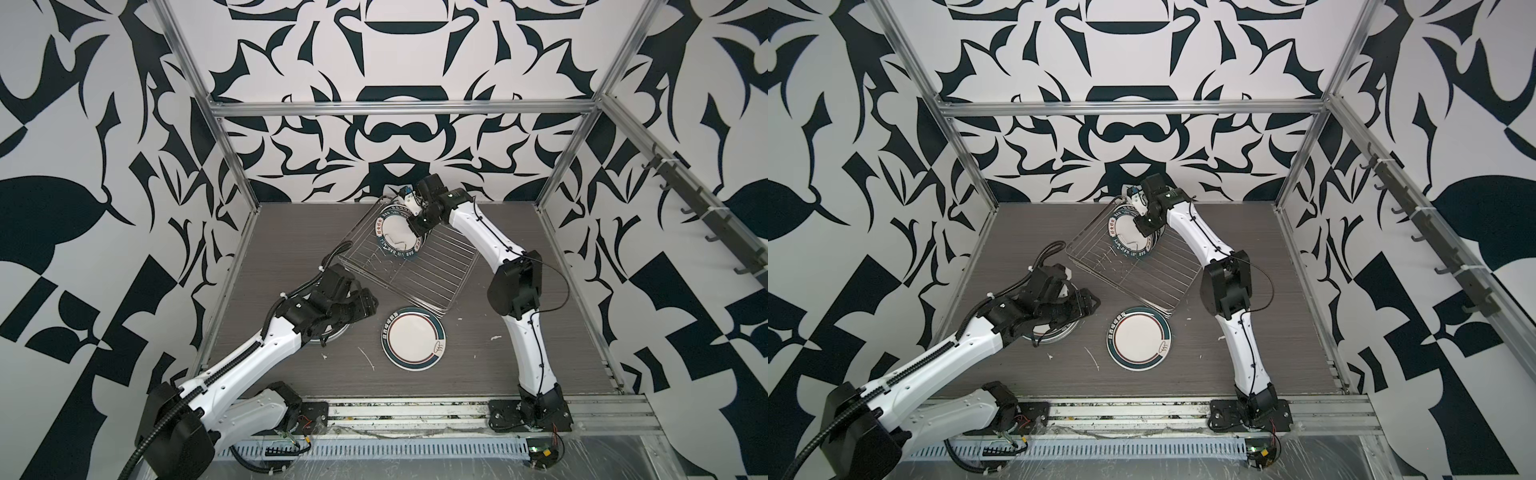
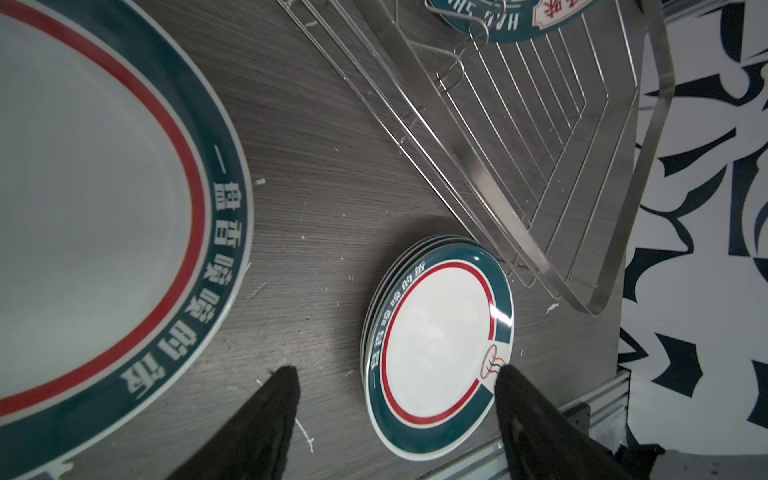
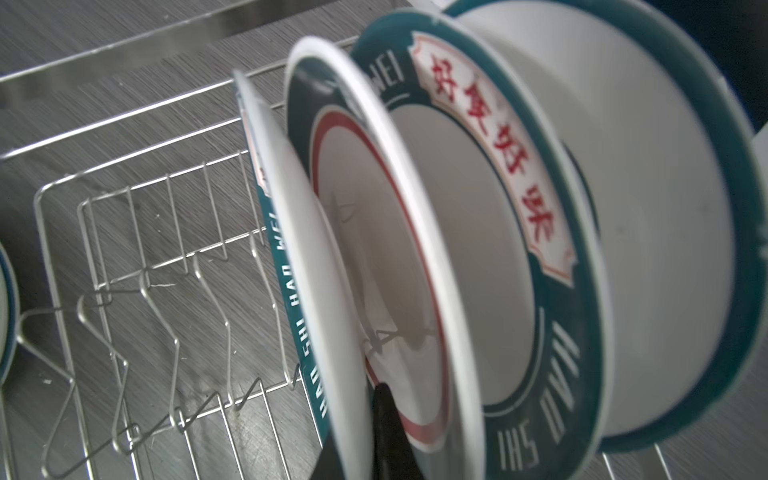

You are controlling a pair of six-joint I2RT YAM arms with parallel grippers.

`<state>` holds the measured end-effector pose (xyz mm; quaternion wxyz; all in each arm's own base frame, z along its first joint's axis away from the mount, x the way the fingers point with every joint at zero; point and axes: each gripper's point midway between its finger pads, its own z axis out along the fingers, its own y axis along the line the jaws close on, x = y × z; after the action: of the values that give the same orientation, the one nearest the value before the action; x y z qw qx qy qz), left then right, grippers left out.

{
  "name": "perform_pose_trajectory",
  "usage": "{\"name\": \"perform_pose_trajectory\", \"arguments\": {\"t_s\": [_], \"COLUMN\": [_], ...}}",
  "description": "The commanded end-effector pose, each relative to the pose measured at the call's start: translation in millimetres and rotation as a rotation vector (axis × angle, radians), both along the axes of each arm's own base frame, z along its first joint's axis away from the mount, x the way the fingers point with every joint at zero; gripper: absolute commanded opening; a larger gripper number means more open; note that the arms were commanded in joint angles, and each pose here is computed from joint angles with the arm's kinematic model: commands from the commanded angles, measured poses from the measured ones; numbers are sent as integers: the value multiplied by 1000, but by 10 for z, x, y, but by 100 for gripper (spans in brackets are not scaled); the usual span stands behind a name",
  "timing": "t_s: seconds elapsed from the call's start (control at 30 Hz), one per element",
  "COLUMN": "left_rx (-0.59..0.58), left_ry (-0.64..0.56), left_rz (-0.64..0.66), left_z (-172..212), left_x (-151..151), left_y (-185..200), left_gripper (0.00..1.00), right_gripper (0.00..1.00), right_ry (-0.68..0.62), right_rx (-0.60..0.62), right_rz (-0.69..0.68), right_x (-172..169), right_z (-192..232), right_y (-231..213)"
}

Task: Unload the plates from the dish rack
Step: 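Grasp the red-lettered green-rimmed plate in the rack with the right gripper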

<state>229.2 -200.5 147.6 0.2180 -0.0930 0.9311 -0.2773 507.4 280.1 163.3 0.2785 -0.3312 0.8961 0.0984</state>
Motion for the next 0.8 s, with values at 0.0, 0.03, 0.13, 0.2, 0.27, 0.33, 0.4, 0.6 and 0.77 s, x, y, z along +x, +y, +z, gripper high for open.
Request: {"name": "perform_pose_trajectory", "arguments": {"t_s": [0.0,0.03,0.13,0.2,0.27,0.33,0.4,0.6,0.77], "left_rx": [17,17,10,9,1,-7,-16,-9,-7], "left_ry": [-20,-20,-20,-24,-32,-42,-51,-99,-158], "left_rz": [70,71,62,57,53,50,40,7,13], "left_z": [-61,-62,-69,-77,-72,-58,-30,107,242], "left_x": [73,78,89,103,121,144,163,247,376], "left_y": [94,95,64,49,26,3,-29,-86,-85], "left_gripper": [79,80,80,80,80,80,79,79,80], "right_gripper": [0,0,0,0,0,0,0,0,0], "right_ry": [-61,-70,-92,-118,-153,-190,-220,-283,-317], "right_rx": [13,-1,-39,-55,-57,-46,-33,23,76], "right_rz": [6,2,-3,-3,-13,-17,-20,-23,-41], "right_x": [51,66,89,104,135,155,158,45,-146], "right_z": [203,204,227,299,411,567,722,1178,1449], "right_y": [30,8,-55,-91,-129,-139,-146,-170,-241]}}
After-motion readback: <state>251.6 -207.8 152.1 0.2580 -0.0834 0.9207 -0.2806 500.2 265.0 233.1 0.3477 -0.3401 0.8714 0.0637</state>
